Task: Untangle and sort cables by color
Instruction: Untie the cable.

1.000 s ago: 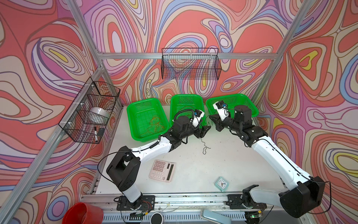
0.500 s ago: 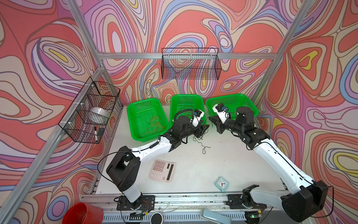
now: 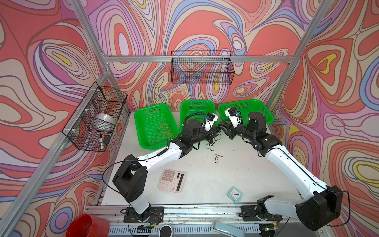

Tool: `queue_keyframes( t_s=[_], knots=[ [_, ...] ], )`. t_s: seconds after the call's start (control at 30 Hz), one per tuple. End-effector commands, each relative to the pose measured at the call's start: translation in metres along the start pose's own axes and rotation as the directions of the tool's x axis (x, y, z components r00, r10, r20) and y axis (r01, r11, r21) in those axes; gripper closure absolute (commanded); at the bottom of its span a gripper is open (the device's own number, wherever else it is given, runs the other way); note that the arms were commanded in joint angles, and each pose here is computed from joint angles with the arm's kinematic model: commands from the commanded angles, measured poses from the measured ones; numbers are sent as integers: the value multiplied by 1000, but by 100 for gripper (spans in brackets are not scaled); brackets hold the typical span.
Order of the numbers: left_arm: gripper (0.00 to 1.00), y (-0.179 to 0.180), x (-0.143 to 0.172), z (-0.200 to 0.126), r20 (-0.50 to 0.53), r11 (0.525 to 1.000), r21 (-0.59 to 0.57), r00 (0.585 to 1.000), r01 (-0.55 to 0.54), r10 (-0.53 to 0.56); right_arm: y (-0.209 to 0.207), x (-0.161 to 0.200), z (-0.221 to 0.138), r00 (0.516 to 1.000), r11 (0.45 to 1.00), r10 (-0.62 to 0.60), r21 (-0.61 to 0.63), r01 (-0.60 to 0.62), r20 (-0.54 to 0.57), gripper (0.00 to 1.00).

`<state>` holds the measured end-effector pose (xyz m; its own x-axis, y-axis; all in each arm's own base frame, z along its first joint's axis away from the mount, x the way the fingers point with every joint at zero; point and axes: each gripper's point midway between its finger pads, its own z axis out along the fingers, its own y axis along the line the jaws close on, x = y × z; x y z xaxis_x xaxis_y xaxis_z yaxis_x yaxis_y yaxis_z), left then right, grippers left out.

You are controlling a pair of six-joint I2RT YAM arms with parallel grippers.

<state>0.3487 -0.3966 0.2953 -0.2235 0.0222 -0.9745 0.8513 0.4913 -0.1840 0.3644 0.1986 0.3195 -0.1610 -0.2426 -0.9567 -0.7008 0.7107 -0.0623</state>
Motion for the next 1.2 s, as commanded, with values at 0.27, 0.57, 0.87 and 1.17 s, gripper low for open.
queue_keyframes(
  t_s=[0.27, 0.57, 0.87, 1.17],
  knots=[
    [100, -22, -85, -19, 172, 996, 42, 983, -76, 68, -5, 46, -1, 981, 980, 192, 54, -193, 28, 28],
    [100, -29, -103, -29, 206, 995, 50, 976, -89, 76, 4, 68, 6, 954, 955, 295, 3, -295, 47, 26],
    [100, -15, -73, -23, 84, 991, -7, 987, -135, 135, 11, 2, -30, 963, 985, 173, -15, -174, 208, 24],
    [100, -28, -93, -20, 147, 992, 37, 983, -117, 110, 7, 37, -15, 966, 972, 234, 5, -236, 110, 25]
  ],
)
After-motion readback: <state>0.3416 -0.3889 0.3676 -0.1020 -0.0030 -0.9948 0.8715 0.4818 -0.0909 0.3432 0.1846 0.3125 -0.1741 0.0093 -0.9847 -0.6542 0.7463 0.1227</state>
